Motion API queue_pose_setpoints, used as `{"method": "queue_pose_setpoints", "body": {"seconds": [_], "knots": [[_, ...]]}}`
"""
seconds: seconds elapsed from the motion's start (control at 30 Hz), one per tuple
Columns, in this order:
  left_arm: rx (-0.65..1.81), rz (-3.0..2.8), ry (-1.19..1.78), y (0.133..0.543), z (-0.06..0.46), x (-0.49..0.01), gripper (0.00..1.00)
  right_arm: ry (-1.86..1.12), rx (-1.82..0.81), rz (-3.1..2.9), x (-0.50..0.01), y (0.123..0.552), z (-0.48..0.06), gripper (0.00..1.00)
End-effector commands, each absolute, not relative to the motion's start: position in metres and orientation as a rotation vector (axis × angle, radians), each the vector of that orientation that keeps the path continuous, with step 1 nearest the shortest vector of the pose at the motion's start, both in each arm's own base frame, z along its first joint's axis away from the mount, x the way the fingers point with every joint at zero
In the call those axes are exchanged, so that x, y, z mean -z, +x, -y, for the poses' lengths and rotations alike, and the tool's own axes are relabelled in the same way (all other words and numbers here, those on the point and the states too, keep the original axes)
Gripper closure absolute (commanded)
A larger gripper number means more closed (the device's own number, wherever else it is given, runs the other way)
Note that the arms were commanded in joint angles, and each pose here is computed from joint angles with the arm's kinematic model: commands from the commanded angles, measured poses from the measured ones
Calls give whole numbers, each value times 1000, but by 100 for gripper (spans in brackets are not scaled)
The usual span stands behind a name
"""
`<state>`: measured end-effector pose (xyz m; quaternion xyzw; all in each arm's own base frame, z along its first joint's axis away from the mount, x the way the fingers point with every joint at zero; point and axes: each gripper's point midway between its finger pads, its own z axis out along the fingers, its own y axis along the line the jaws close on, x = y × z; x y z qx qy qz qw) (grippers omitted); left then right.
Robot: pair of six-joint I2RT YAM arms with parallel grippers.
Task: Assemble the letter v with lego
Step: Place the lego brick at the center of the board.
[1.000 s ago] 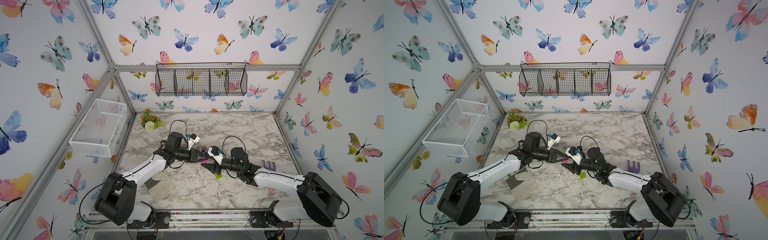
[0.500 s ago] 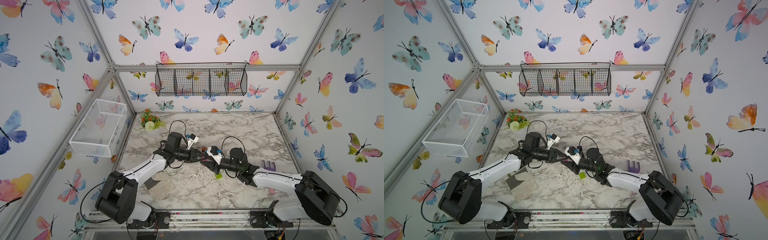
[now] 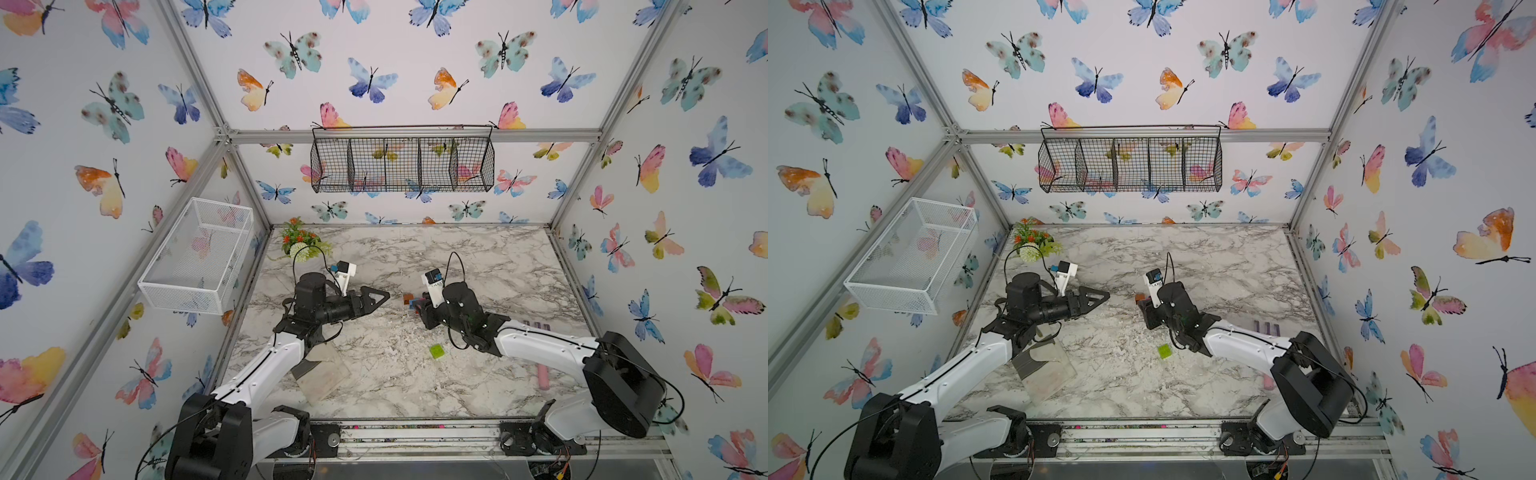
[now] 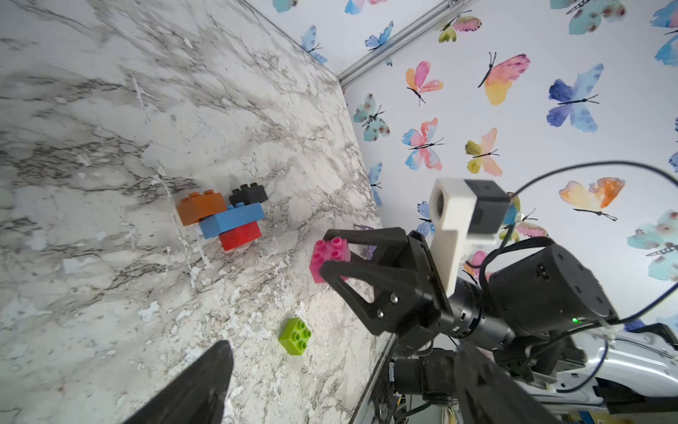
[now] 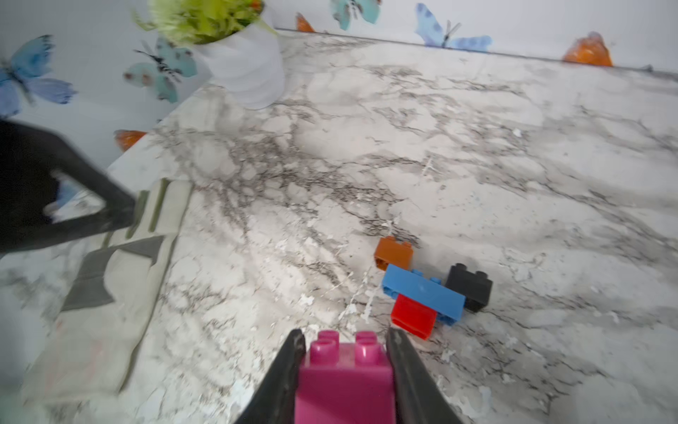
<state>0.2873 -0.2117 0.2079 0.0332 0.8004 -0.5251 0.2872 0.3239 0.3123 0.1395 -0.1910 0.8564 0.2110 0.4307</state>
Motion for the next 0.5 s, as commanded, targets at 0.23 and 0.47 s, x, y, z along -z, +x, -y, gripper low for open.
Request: {"method": "queue_pose_setpoints", "body": {"seconds": [0.23,0.47], "knots": [[1157,-2281,49,283,190,-162,5,-154,-156,-2401,-91,393,-275,91],[1113,-2326,34,278,185,-143,3,-117,-192,-2428,-71,419,-260,91]]}}
